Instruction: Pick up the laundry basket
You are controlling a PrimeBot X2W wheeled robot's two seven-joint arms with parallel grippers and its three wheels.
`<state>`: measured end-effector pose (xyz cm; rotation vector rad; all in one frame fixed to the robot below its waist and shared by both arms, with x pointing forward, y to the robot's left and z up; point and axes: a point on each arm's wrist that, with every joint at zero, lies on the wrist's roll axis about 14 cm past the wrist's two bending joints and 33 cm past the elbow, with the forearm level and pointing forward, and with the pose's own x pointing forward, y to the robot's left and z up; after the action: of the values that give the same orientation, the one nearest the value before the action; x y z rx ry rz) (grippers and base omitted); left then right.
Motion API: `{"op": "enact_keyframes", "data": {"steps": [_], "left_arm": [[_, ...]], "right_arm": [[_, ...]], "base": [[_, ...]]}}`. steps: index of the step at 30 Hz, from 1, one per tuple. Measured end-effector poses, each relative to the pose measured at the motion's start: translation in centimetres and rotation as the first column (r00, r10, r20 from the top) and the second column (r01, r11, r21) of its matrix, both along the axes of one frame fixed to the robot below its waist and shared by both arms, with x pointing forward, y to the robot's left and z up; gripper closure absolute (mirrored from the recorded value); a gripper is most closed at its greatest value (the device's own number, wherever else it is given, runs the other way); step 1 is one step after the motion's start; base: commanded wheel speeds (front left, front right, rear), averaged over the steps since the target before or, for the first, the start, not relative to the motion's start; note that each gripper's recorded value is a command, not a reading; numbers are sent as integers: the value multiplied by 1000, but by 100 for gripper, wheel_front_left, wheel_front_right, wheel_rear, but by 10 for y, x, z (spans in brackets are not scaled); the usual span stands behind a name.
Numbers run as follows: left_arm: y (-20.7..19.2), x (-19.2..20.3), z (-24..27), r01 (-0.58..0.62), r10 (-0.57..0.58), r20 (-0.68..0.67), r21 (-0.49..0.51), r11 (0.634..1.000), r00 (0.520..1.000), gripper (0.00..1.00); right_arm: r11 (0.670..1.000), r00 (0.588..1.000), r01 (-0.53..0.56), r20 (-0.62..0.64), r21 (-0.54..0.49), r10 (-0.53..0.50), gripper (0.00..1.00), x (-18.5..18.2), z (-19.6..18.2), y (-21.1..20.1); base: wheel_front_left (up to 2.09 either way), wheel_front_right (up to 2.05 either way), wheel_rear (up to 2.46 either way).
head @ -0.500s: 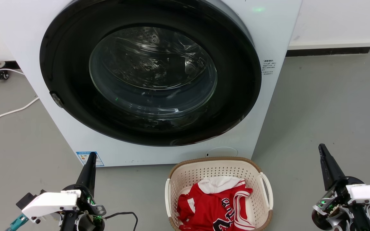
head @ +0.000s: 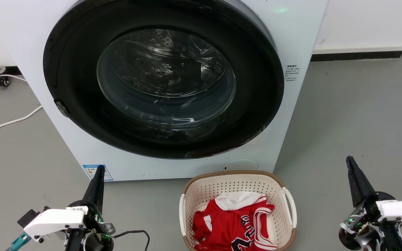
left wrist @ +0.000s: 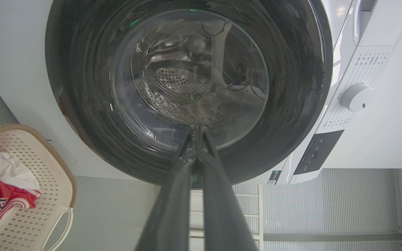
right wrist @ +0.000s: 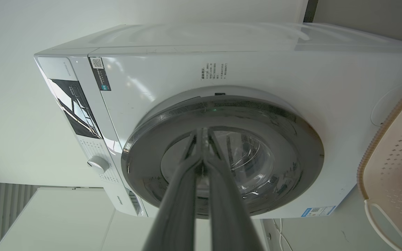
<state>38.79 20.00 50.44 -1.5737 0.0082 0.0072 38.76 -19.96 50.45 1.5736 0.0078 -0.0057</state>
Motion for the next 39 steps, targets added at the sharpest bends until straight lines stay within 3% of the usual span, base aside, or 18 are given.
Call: {"op": "enact_keyframes", "data": {"steps": [7, 8, 16, 25, 32, 39], "left_arm": [[0, 0, 0, 0, 0, 0, 0, 1000, 1000, 100], [0, 0, 0, 0, 0, 0, 0, 1000, 1000, 0], [-1, -12, -25, -11, 11, -75, 1, 1000, 997, 0], [3, -10, -16, -30, 37, -54, 135, 990, 998, 0], [2, -8, -8, -31, 44, -40, 270, 962, 998, 0], [-2, -7, -1, -29, 45, -30, 402, 915, 999, 0]], "right_arm": [[1000, 1000, 0, 0, 0, 0, 100, 0, 0, 0], [1000, 1000, 0, 0, 0, 0, 0, 0, 0, 0], [1000, 996, 11, -83, -12, -12, 0, -13, -28, -1], [986, 998, 20, -57, -164, -30, 0, -11, -18, -3], [953, 999, 29, -26, -302, -38, 0, -9, -8, -3], [891, 1000, 26, 4, -454, -28, 0, -9, 2, 1]], "base": [[0, 0, 0], [0, 0, 0], [0, 0, 0], [0, 0, 0], [0, 0, 0], [0, 0, 0]]}}
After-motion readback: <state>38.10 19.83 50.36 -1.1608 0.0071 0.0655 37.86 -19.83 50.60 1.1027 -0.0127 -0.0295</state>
